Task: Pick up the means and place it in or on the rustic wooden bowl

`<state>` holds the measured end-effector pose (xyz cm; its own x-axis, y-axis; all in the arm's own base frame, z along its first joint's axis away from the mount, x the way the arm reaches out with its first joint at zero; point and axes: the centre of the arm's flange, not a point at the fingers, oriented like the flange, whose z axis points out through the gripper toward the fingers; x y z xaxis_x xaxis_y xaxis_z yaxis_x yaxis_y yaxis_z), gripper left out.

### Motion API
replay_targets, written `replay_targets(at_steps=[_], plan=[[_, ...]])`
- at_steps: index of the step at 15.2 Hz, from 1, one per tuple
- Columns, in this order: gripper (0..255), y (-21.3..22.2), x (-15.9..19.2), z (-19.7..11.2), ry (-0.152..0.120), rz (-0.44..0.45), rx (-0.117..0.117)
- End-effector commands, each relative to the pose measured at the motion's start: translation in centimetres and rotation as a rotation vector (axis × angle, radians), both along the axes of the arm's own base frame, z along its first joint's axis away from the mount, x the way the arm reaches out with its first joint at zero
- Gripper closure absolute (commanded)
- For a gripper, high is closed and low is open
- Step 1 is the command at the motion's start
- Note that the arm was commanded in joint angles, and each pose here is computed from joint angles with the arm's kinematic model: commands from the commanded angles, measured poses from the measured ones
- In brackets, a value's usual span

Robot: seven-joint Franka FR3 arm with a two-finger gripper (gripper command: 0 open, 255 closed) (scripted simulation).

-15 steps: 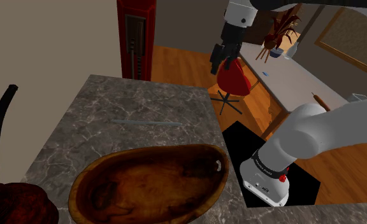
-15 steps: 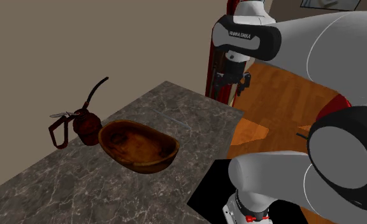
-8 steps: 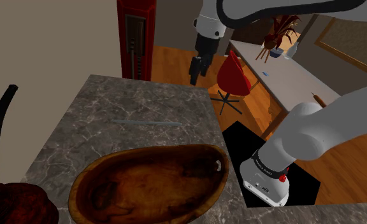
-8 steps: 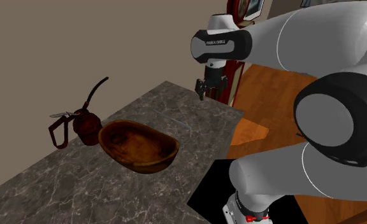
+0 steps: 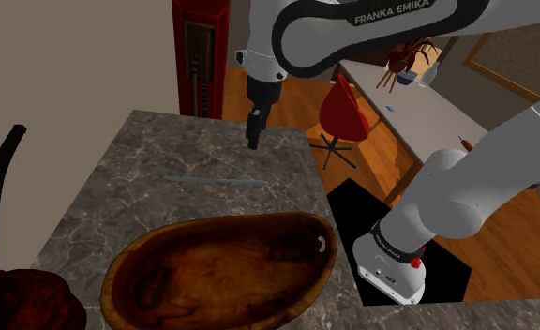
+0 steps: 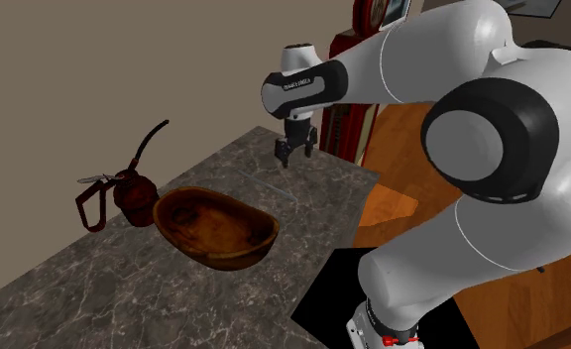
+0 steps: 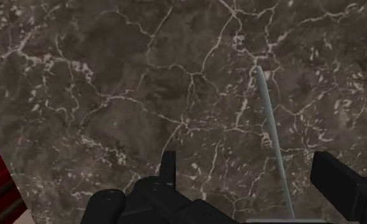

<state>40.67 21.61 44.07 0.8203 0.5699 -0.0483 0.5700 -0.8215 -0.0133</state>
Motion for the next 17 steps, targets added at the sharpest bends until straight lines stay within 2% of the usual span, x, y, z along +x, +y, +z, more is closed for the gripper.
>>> replay_targets(at_steps=[1, 7, 14, 17], plan=[[0, 2.4, 0.1, -1.5, -0.001, 0.081, -0.002], [0, 8.9, -0.6, -5.3, -0.004, 0.296, -0.01], [0, 8.8, -0.8, -9.0, -0.004, 0.296, -0.01], [0, 8.8, -0.8, -9.3, -0.004, 0.296, -0.01]])
